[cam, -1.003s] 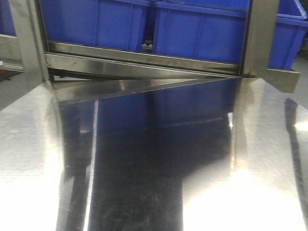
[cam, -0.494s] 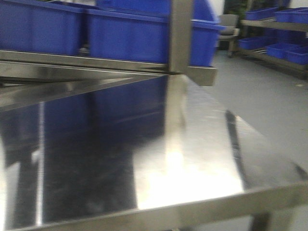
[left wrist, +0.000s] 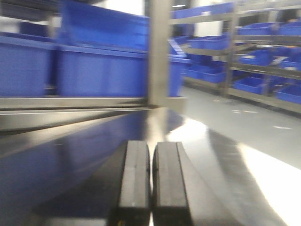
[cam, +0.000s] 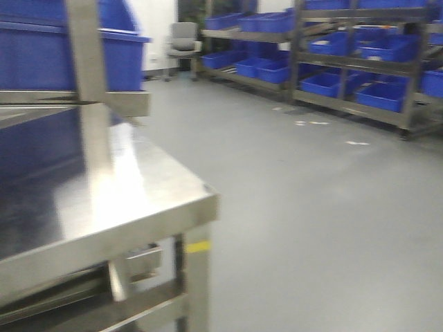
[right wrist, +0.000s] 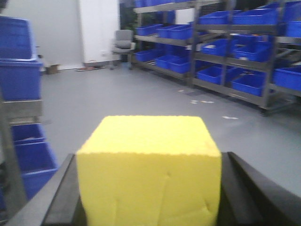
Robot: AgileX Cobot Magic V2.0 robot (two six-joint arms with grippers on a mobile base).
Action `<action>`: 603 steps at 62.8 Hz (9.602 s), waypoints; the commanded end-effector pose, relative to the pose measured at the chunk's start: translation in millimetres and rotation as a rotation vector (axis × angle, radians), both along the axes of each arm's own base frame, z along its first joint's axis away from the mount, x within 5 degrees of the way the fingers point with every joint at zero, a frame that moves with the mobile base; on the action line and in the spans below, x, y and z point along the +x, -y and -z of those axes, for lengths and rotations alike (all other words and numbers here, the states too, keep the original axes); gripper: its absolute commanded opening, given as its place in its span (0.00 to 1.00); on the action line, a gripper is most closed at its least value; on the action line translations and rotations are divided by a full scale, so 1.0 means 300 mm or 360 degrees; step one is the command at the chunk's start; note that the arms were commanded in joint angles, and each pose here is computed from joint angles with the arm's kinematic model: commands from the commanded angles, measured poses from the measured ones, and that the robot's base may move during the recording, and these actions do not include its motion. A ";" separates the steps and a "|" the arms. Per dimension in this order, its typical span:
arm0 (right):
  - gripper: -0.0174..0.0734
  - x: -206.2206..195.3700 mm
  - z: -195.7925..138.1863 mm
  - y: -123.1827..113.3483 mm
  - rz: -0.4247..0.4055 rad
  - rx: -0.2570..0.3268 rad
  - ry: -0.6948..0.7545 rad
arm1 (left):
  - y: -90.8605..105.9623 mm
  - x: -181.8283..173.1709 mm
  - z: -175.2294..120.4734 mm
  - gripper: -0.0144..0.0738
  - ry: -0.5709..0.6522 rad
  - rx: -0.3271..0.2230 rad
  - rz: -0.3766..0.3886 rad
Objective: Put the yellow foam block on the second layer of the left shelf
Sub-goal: 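Drive the base along the aisle carrying the cube in right gripper, then turn the base toward the shelf rack of blue bins, then drive up to the shelf rack and stop facing the bins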
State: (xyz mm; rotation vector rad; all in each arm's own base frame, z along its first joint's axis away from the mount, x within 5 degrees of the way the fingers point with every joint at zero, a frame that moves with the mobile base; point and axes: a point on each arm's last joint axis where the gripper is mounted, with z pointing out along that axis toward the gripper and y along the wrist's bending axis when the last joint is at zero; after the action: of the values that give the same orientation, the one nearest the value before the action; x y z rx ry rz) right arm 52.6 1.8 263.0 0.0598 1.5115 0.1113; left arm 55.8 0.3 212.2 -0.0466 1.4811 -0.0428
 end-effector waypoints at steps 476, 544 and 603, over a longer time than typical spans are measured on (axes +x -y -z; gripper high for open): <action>0.75 -0.005 -0.058 0.002 0.0018 -0.0002 0.0182 | 0.001 -0.004 0.002 0.30 0.0115 -0.0014 0.0009; 0.75 -0.005 -0.058 0.002 0.0018 -0.0002 0.0182 | 0.001 -0.004 0.002 0.30 0.0115 -0.0014 0.0009; 0.75 -0.005 -0.058 0.002 0.0018 -0.0002 0.0182 | 0.002 -0.004 0.002 0.30 0.0115 -0.0014 0.0017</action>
State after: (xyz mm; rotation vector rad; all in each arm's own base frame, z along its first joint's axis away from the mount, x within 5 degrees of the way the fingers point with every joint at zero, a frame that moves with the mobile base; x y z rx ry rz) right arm 52.6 1.8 263.2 0.0603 1.5092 0.1108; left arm 55.8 0.1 212.2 -0.0442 1.4811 -0.0454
